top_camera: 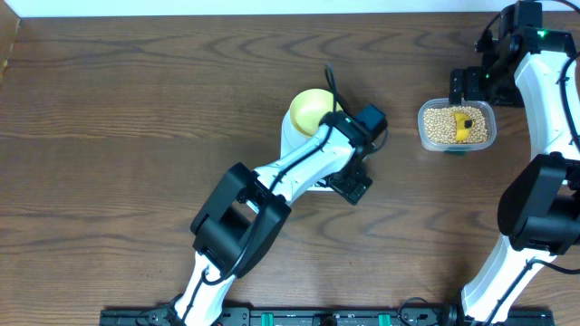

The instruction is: Scoop item into bowl and weigh 50g on scale

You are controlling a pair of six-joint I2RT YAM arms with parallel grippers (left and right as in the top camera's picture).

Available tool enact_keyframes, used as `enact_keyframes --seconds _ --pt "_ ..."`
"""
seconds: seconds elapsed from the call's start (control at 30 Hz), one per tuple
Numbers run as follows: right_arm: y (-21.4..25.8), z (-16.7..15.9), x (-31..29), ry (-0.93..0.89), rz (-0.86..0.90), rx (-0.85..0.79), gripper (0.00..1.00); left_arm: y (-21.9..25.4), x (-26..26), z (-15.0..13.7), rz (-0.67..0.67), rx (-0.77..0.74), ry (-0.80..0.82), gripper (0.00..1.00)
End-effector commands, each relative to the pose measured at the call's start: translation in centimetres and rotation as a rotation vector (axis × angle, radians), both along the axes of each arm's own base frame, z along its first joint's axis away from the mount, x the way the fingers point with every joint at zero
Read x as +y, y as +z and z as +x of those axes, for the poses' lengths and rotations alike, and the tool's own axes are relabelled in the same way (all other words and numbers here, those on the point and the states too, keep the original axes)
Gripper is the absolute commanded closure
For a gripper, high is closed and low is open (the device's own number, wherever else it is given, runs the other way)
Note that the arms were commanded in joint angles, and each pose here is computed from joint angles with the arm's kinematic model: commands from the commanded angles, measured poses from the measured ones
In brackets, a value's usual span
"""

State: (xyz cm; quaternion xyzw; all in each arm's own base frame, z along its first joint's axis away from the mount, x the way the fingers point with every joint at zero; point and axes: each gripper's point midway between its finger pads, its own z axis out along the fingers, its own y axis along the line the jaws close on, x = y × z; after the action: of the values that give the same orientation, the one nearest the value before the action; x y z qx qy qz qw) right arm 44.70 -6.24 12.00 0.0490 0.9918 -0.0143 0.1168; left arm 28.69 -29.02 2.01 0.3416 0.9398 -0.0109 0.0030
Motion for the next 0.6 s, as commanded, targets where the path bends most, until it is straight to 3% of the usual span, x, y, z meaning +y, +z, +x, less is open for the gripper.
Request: enact_keyframes --seconds 0.0,0.57 --pt "0.2 0.3 -0.2 0.001 -0.011 -0.007 0.01 0.6 -0.8 0.1 -0.009 -0.017 -0.038 0.02" --pt "0.2 0.3 -0.2 0.001 -0.011 -0.007 0.01 0.9 -0.8 -1.1 -0.024 0.052 -0.033 0.02"
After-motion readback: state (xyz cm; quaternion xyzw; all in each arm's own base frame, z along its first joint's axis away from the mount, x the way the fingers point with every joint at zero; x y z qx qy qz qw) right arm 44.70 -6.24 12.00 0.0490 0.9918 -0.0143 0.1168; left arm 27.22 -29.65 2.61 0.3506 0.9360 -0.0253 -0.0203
